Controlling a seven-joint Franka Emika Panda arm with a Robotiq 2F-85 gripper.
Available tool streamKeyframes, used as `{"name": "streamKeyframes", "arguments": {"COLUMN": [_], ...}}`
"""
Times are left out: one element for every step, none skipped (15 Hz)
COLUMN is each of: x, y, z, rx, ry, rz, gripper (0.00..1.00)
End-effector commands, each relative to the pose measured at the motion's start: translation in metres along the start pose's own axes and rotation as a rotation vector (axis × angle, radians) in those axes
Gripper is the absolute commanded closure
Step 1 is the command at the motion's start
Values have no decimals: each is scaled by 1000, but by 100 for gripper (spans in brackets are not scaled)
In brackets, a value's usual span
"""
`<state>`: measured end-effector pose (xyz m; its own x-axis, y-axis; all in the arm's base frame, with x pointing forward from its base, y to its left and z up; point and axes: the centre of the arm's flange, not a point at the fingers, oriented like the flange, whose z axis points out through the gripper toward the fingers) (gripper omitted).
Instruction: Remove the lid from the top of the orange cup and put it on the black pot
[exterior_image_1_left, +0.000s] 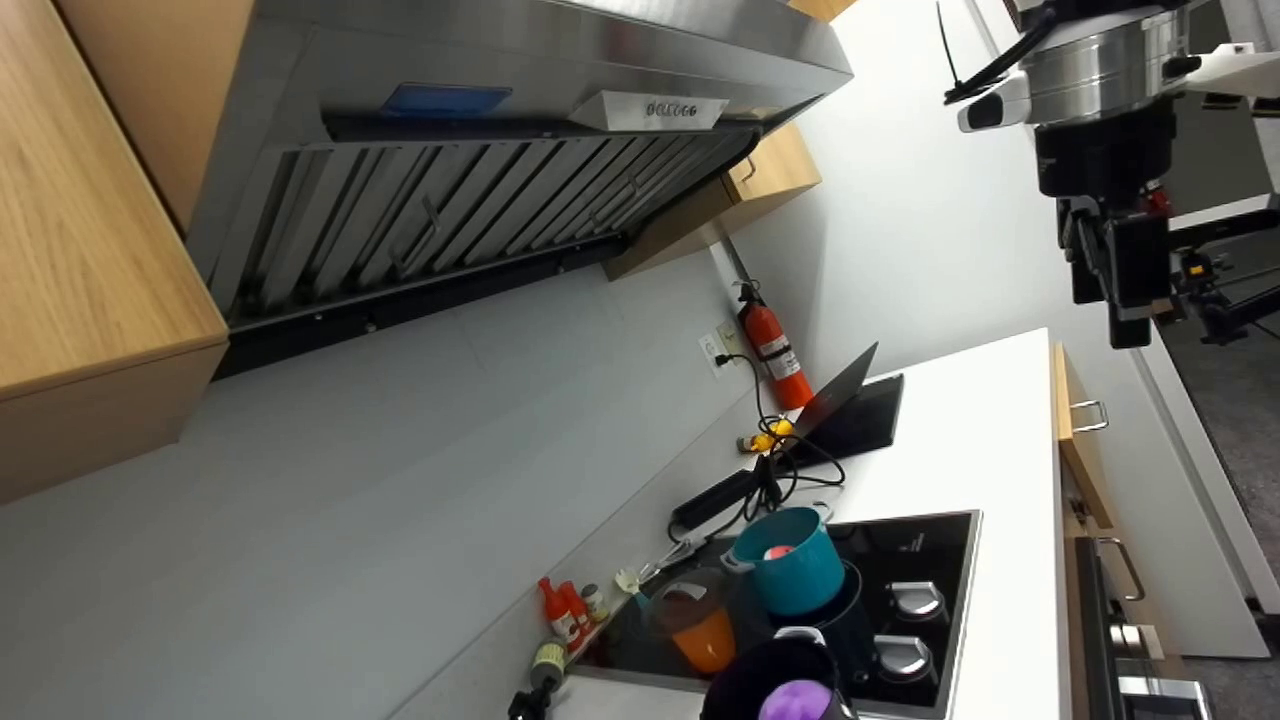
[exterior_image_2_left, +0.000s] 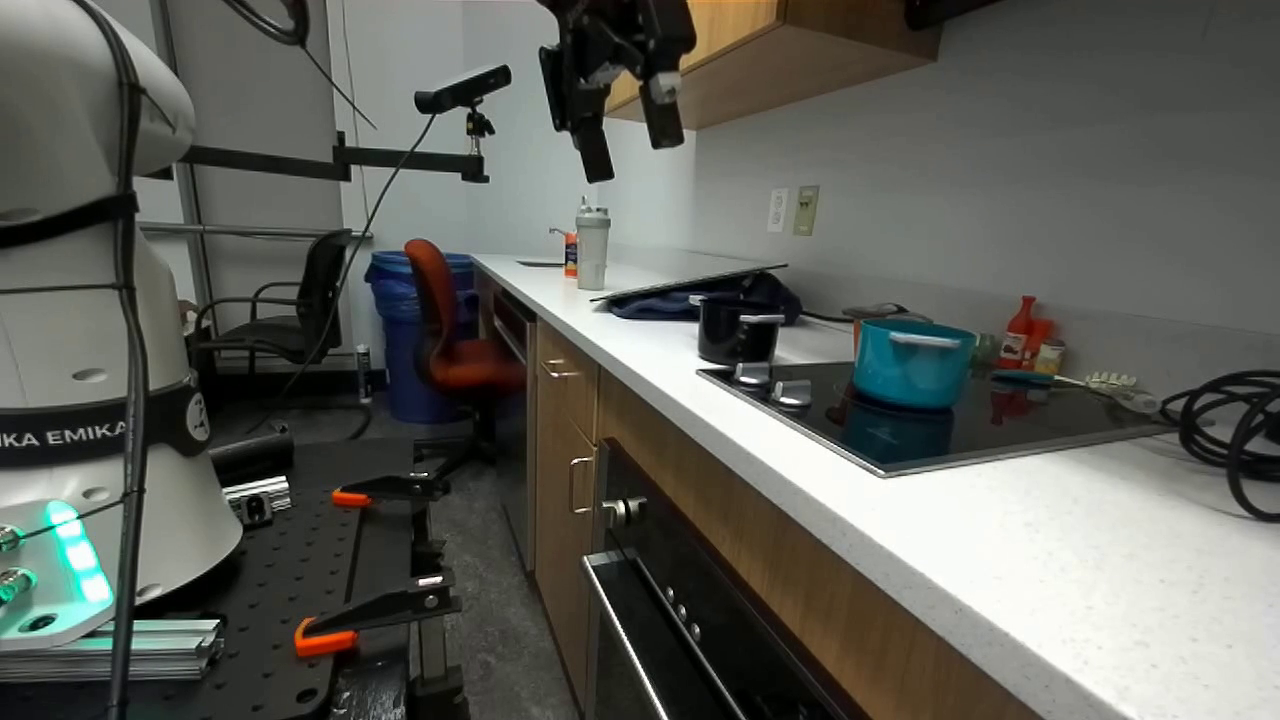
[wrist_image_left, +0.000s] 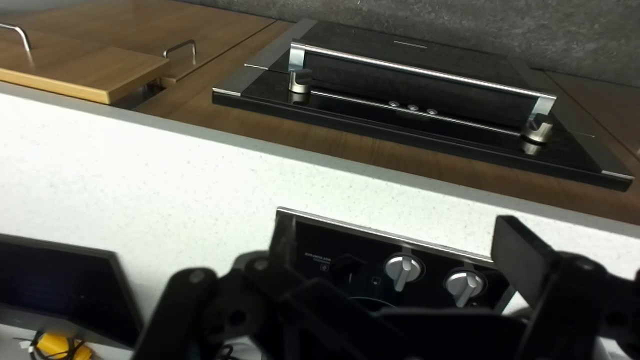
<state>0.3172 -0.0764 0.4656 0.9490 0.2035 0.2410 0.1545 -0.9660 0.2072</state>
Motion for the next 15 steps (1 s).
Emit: {"name": "streamKeyframes", "arguments": {"x": [9, 12, 20, 27, 34, 38, 40, 39, 28, 25, 23, 23, 24, 25, 25], "y": [-74, -84, -105, -131, -160, -189, -218, -248, -203, -226, -240, -245, -244, -243, -243], "z": [0, 0, -2, -5, -8, -9, -11, -12, -15, -15, -15, -14, -13, -12, -12], "rx": [39, 55, 74, 85, 96, 107, 119, 113, 96, 95, 90, 88, 90, 92, 94], "ry": [-17, -13, -6, 0, 7, 9, 3, 1, 3, -1, -5, -10, -13, -15, -16], "rz": [-38, -50, -72, -91, -109, -122, -136, -133, -145, -153, -159, -161, -158, -155, -153], "gripper": [0, 0, 0, 0, 0, 0, 0, 0, 0, 0, 0, 0, 0, 0, 0]}}
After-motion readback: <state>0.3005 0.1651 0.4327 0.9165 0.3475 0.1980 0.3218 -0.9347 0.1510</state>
